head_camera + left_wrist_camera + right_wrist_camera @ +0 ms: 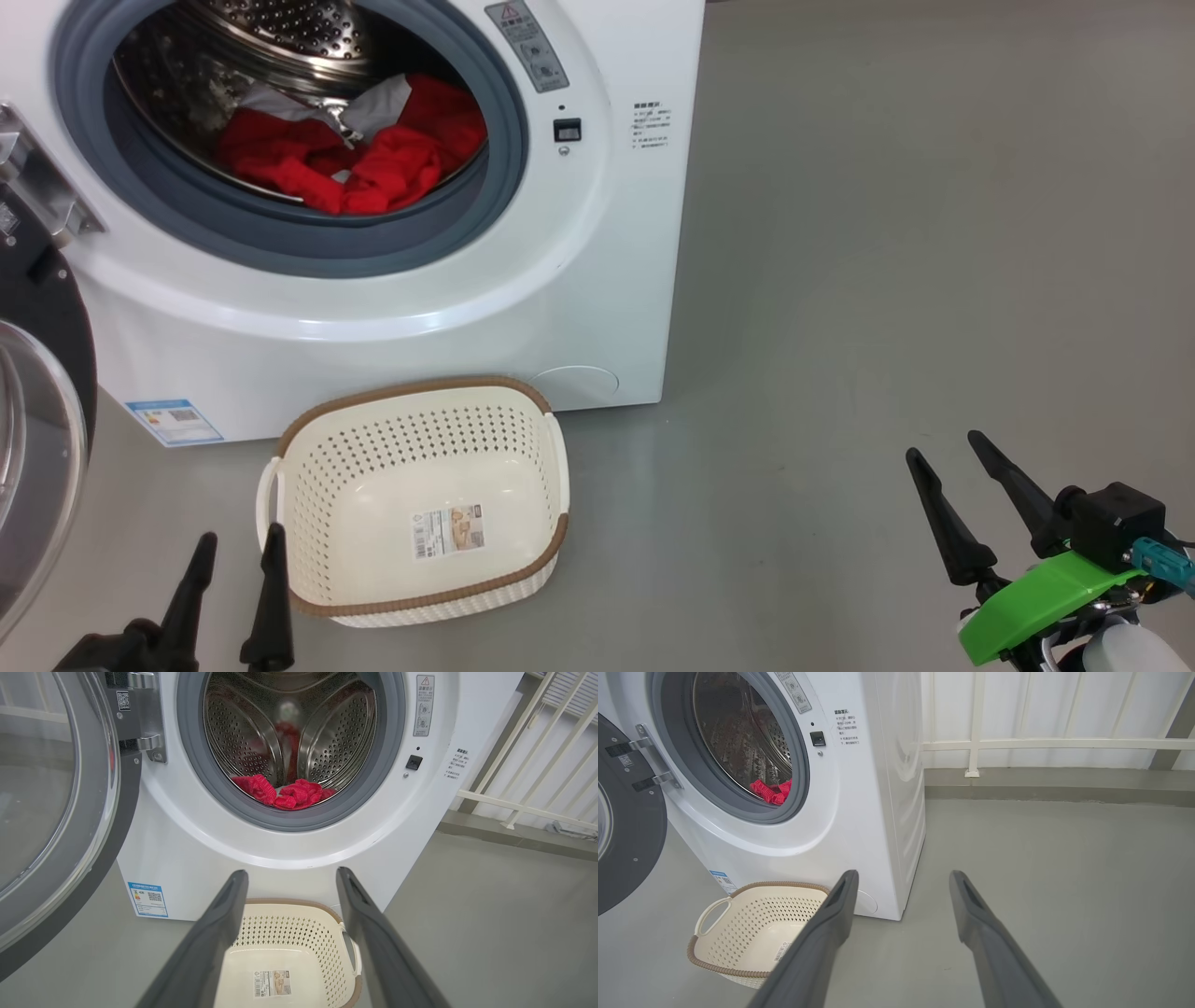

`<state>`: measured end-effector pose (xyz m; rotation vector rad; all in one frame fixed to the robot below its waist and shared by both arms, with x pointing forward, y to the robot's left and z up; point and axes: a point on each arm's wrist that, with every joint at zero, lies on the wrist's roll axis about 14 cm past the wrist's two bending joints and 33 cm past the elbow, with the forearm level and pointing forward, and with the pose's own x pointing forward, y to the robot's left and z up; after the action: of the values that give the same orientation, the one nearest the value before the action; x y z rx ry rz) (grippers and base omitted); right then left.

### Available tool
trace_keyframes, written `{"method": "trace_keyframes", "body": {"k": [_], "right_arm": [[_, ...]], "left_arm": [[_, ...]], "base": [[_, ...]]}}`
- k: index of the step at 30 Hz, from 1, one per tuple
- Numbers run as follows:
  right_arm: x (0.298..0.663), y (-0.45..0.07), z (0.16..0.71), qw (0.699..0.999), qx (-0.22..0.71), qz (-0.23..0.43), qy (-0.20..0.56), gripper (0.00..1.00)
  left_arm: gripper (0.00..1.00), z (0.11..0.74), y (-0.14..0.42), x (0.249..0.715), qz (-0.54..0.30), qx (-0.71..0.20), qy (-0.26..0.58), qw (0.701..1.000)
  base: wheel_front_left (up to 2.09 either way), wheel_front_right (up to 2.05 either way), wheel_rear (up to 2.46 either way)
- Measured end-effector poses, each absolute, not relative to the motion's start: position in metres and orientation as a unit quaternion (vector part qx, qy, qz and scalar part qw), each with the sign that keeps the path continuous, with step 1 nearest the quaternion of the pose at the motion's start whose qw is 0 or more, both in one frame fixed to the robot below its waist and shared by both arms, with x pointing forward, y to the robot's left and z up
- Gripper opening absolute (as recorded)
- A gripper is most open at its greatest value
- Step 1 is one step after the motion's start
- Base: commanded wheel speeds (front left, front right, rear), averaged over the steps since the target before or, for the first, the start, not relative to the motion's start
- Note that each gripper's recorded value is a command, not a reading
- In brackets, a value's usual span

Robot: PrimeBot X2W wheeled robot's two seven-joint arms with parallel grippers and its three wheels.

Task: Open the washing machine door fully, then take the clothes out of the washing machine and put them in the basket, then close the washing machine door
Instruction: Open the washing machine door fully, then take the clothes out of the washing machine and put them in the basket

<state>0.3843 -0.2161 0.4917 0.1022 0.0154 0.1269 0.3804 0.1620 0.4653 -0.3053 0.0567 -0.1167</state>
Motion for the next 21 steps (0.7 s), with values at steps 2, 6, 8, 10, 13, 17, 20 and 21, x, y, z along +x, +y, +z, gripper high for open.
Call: {"method": "trace_keyframes", "body": {"k": [2, 6, 8, 10, 13, 17, 20, 21], "right_arm": [[0.3854, -0.2147, 0.4914, 0.997, 0.051, 0.065, 0.008, 1.00], [0.3869, -0.2122, 0.4910, 0.996, 0.052, 0.069, 0.009, 1.00], [0.3875, -0.2113, 0.4908, 0.996, 0.052, 0.070, 0.009, 1.00], [0.3883, -0.2105, 0.4905, 0.996, 0.052, 0.071, 0.009, 1.00], [0.3895, -0.2089, 0.4896, 0.996, 0.053, 0.073, 0.010, 1.00], [0.3902, -0.2078, 0.4894, 0.996, 0.053, 0.074, 0.010, 1.00], [0.3906, -0.2066, 0.4891, 0.996, 0.055, 0.075, 0.011, 1.00], [0.3907, -0.2063, 0.4887, 0.996, 0.055, 0.075, 0.011, 1.00]], "left_arm": [[1.00, 0.4707, 0.1622, 0.3811, -0.060, -0.151, 0.020, 0.986], [1.00, 0.4730, 0.1642, 0.3807, -0.058, -0.148, 0.016, 0.987], [1.00, 0.4750, 0.1651, 0.3809, -0.058, -0.147, 0.012, 0.987], [1.00, 0.4758, 0.1664, 0.3811, -0.056, -0.146, 0.011, 0.988], [1.00, 0.4753, 0.1682, 0.3809, -0.053, -0.144, 0.011, 0.988], [1.00, 0.4766, 0.1696, 0.3810, -0.052, -0.143, 0.009, 0.988], [1.00, 0.4765, 0.1706, 0.3808, -0.052, -0.142, 0.009, 0.988], [1.00, 0.4763, 0.1707, 0.3809, -0.051, -0.142, 0.009, 0.989]], "base": [[0.00, 0.00, 0.00], [0.00, 0.00, 0.00], [0.00, 0.00, 0.00], [0.00, 0.00, 0.00], [0.00, 0.00, 0.00], [0.09, -0.13, 0.04], [0.52, -0.59, 0.06], [0.80, -0.86, 0.06]]}}
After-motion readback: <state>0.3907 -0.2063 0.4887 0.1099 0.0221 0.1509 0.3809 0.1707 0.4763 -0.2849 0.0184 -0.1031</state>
